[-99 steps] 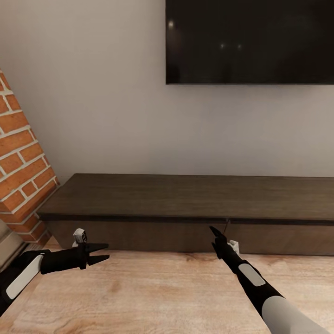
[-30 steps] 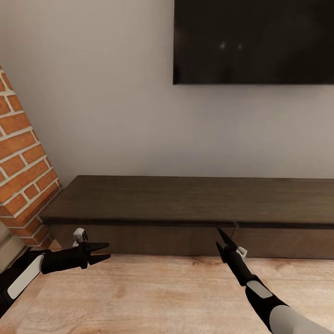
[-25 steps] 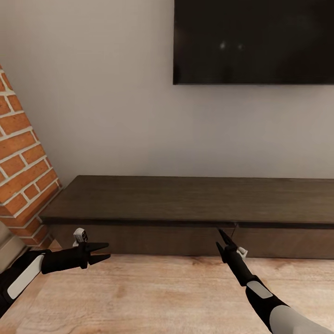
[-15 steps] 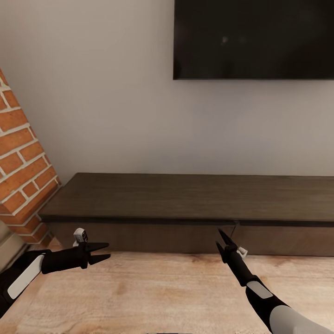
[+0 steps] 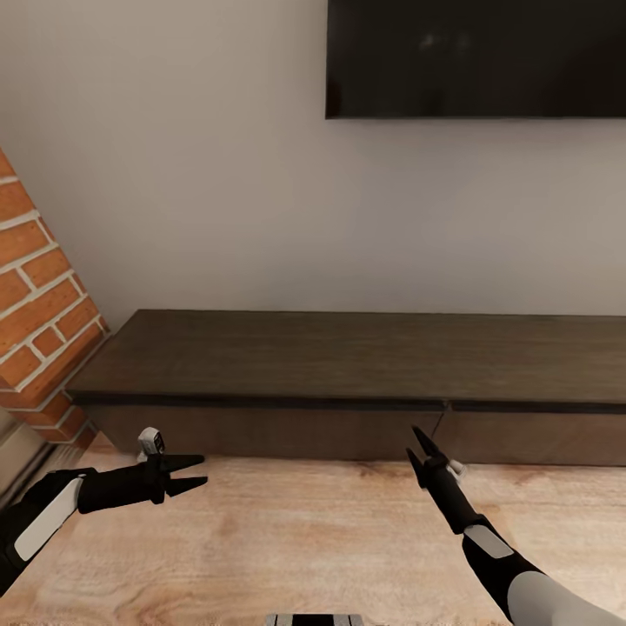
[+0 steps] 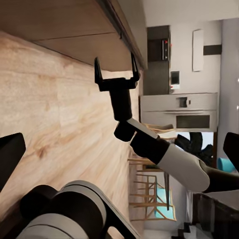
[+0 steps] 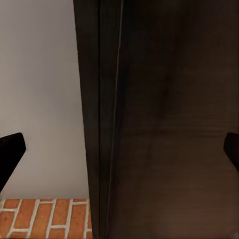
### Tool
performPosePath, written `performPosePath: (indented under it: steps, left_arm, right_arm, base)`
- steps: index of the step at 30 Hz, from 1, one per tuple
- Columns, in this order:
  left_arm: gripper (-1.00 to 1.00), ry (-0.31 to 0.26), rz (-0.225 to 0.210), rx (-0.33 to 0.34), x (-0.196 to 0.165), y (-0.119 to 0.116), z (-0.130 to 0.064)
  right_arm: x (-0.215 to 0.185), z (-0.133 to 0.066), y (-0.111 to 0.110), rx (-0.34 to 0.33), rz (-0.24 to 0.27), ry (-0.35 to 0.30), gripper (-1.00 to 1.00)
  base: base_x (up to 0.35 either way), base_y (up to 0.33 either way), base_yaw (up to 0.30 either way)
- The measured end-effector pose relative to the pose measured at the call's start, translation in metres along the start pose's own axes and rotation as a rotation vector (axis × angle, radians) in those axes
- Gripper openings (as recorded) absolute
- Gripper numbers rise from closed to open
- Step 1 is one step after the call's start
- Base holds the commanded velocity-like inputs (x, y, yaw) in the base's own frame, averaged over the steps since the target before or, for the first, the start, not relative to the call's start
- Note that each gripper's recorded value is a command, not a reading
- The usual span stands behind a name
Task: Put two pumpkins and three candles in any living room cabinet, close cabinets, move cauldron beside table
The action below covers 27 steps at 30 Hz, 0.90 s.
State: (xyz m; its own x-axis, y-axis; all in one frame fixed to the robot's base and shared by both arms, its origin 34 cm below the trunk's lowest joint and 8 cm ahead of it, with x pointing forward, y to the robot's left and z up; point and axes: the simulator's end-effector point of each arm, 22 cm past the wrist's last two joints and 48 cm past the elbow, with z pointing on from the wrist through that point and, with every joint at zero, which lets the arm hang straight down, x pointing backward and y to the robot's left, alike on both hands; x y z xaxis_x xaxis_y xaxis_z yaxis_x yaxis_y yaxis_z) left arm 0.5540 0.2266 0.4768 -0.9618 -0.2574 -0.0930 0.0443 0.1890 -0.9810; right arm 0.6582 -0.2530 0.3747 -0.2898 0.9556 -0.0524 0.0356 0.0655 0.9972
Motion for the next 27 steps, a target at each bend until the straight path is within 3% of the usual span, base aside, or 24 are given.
performPosePath:
  steps: [11,27]
  left_arm:
    - [1.00,0.013,-0.047,0.008,0.006,0.019,0.013]
    - [1.00,0.009,-0.046,0.010,0.006,0.019,0.013]
  right_arm:
    - [-0.001,-0.005,-0.021,0.017,0.007,0.000,1.00]
    - [-0.002,-0.004,-0.018,0.005,-0.001,-0.003,1.00]
  base:
    - [0.000,0.000,0.000]
    - [0.072,0.018,0.000]
